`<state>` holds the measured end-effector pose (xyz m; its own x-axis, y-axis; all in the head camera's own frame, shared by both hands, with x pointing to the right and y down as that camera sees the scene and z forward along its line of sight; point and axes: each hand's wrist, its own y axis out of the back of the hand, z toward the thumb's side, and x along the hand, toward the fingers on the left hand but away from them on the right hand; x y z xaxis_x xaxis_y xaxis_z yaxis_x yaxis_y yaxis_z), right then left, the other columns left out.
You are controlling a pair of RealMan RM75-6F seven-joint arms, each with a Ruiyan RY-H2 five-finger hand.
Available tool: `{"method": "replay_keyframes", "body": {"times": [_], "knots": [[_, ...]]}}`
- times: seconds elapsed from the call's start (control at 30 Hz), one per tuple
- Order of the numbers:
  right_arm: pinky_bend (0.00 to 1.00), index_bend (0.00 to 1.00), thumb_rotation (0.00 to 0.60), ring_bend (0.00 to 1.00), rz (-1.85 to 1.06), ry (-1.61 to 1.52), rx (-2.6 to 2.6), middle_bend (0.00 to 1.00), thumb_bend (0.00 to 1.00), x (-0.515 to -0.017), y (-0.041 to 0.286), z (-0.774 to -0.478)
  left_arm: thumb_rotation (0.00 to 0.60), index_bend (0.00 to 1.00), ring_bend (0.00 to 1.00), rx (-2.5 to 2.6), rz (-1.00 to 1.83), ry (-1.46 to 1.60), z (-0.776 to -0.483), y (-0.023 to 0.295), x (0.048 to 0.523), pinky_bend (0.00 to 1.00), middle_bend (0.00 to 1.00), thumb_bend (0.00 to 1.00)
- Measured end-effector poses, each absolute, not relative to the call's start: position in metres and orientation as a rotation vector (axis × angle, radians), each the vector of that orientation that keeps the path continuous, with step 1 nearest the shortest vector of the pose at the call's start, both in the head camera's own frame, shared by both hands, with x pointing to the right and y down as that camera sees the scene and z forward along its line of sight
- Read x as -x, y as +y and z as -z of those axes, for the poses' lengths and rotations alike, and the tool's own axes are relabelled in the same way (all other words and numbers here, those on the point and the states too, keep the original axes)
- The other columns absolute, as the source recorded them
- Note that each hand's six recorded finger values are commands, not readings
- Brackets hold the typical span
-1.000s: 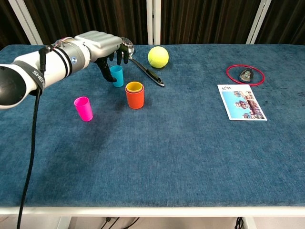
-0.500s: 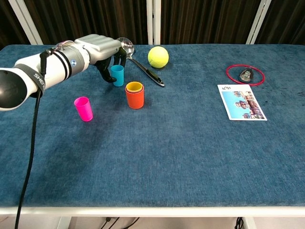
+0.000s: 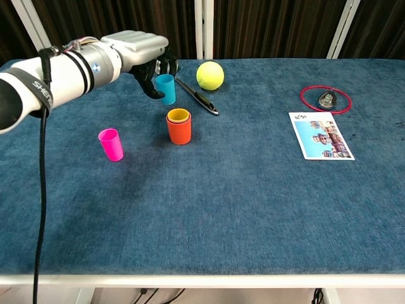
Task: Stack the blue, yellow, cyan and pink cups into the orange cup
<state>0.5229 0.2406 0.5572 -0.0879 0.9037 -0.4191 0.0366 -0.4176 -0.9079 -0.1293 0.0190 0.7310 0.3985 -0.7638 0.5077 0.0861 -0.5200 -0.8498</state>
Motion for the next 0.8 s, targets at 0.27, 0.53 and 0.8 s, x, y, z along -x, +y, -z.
{"method": "replay_keyframes", "body": {"times": [0.27,0.53,0.8], "knots": [[0.0,0.0,0.6,0.0,-1.581,-1.05,1.494,0.0,0.3,-0.521,0.245,-0.557,0.6,0.48,0.49,1.864,1.158,0.591,-0.692,0.043,0.112,0.41,0.49,0.29],[0.0,0.0,0.6,0.0,-1.579,-1.053,1.492,0.0,0.3,-0.521,0.248,-0.556,0.6,0.48,0.49,1.84,1.142,0.555,-0.675,0.06,0.109,0.41,0.49,0.29],[0.0,0.0,0.6,0.0,-1.579,-1.053,1.496,0.0,0.3,-0.523,0.249,-0.556,0.6,0.48,0.49,1.806,1.137,0.522,-0.681,0.067,0.107,0.41,0.49,0.29]]}}
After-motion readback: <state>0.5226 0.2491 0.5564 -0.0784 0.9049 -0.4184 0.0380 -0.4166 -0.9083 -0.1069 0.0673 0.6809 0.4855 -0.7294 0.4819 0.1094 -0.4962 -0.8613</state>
